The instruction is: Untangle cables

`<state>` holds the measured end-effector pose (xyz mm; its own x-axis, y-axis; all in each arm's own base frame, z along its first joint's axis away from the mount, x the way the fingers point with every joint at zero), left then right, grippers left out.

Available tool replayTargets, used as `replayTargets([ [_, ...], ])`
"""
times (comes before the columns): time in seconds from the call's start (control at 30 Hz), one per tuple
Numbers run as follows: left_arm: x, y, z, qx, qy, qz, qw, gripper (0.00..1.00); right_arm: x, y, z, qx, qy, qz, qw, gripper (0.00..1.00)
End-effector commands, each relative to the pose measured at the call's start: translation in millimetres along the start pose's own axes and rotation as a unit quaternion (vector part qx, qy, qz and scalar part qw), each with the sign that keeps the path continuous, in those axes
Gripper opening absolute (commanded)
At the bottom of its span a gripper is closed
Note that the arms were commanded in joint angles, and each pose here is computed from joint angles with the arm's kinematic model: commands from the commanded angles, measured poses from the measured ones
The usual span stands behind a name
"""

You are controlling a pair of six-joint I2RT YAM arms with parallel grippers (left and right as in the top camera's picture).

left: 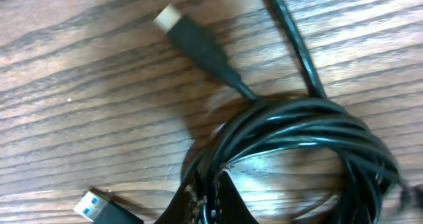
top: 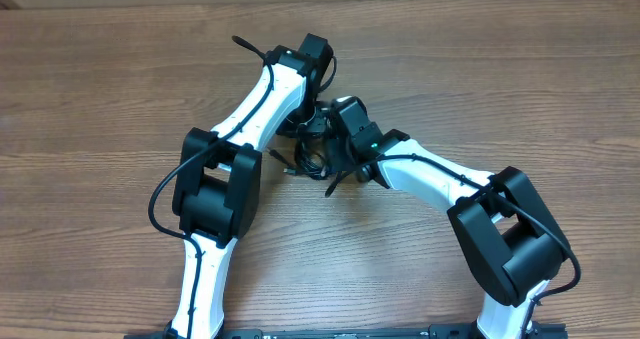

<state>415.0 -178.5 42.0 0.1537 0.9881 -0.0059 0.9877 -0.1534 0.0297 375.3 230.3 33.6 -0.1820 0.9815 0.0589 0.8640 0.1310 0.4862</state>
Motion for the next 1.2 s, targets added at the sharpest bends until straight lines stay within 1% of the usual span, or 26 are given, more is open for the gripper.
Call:
replayTargets([
  [0.0, 3.2, 0.7, -4.9, -0.003, 0.006, 0.009, 1.000, 0.05, -85.3, 20.9, -16.2, -0.083, -0.225, 0.078, 0.968, 0.51],
  [0.03, 3.2, 0.7, -4.9, -0.003, 0.006, 0.009, 1.000, 0.05, -95.7, 25.6, -25.5, -0.096, -0.249, 0.083, 0.960, 0.51],
  [0.07, 3.3, 0.8, -4.9, -0.003, 0.007, 0.009, 1.000, 0.05, -99.4, 28.5, -29.8, -0.101, -0.255, 0.087, 0.958, 0.54],
  [0.23, 3.0, 1.5, -4.9, -0.005, 0.006, 0.009, 1.000, 0.05, -113.7, 41.3, -44.7, -0.121, -0.259, 0.112, 0.952, 0.56],
  [0.33, 3.0, 1.4, -4.9, -0.004, 0.006, 0.009, 1.000, 0.05, -127.3, 57.3, -61.6, -0.144, -0.258, 0.143, 0.945, 0.57],
  [0.4, 3.0, 1.5, -4.9, -0.005, 0.006, 0.009, 1.000, 0.05, -140.9, 69.3, -81.1, -0.168, -0.256, 0.178, 0.935, 0.58],
  [0.47, 3.0, 1.4, -4.9, -0.004, 0.006, 0.009, 1.000, 0.05, -150.1, 73.0, -93.1, -0.180, -0.255, 0.206, 0.928, 0.58],
  [0.5, 3.1, 1.5, -4.9, -0.005, 0.006, 0.009, 1.000, 0.05, -151.7, 74.4, -97.2, -0.180, -0.235, 0.227, 0.928, 0.61],
  [0.57, 3.5, 1.6, -4.9, -0.005, 0.007, 0.009, 1.000, 0.05, -145.3, 73.3, -94.4, -0.162, -0.194, 0.233, 0.939, 0.62],
  [0.6, 3.6, 1.5, -4.9, -0.005, 0.008, 0.009, 1.000, 0.06, -135.8, 68.8, -87.8, -0.136, -0.152, 0.235, 0.950, 0.62],
  [0.67, 3.6, 1.5, -4.9, -0.005, 0.008, 0.009, 1.000, 0.06, -118.7, 63.1, -80.1, -0.101, -0.089, 0.238, 0.962, 0.61],
  [0.7, 3.6, 1.5, -4.9, -0.005, 0.008, 0.009, 1.000, 0.06, -99.3, 59.8, -76.3, -0.072, -0.024, 0.238, 0.968, 0.61],
  [0.73, 3.6, 1.5, -4.9, -0.005, 0.008, 0.009, 1.000, 0.05, -85.0, 57.8, -75.3, -0.053, 0.022, 0.236, 0.970, 0.60],
  [0.77, 3.6, 1.5, -4.9, -0.005, 0.008, 0.009, 1.000, 0.06, -74.7, 56.0, -75.5, -0.040, 0.054, 0.234, 0.970, 0.58],
  [0.83, 3.6, 1.5, -4.9, -0.005, 0.008, 0.009, 1.000, 0.06, -47.9, 48.9, -77.8, 0.002, 0.136, 0.228, 0.964, 0.44],
  [0.9, 3.6, 1.5, -4.9, -0.005, 0.008, 0.010, 1.000, 0.06, -35.4, 42.8, -79.3, 0.024, 0.168, 0.229, 0.959, 0.38],
  [0.97, 3.5, 1.4, -4.9, -0.005, 0.008, 0.022, 1.000, 0.05, -25.1, 32.2, -78.3, 0.048, 0.185, 0.248, 0.950, 0.38],
  [1.07, 3.6, 0.7, -4.9, -0.002, 0.006, 0.029, 1.000, 0.05, -16.8, 15.7, -71.3, 0.065, 0.185, 0.255, 0.947, 0.38],
  [1.17, -2.5, -0.6, -5.1, 0.004, -0.027, 0.037, 0.999, 0.04, -8.8, 4.3, -65.4, 0.068, 0.191, 0.244, 0.948, 0.37],
])
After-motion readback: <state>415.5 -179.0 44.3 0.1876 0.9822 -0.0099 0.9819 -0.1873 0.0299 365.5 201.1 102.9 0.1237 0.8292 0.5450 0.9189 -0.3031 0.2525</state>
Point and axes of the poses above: each gripper's point midway between its finger pads, its own z axis out along the fingers, its own x axis along the line the jaws close on, y = z × x, the point moved 2 cm from there along -z, back along the fingers, and after that the axes turned 3 degrees about z, right-handed, at the moved point
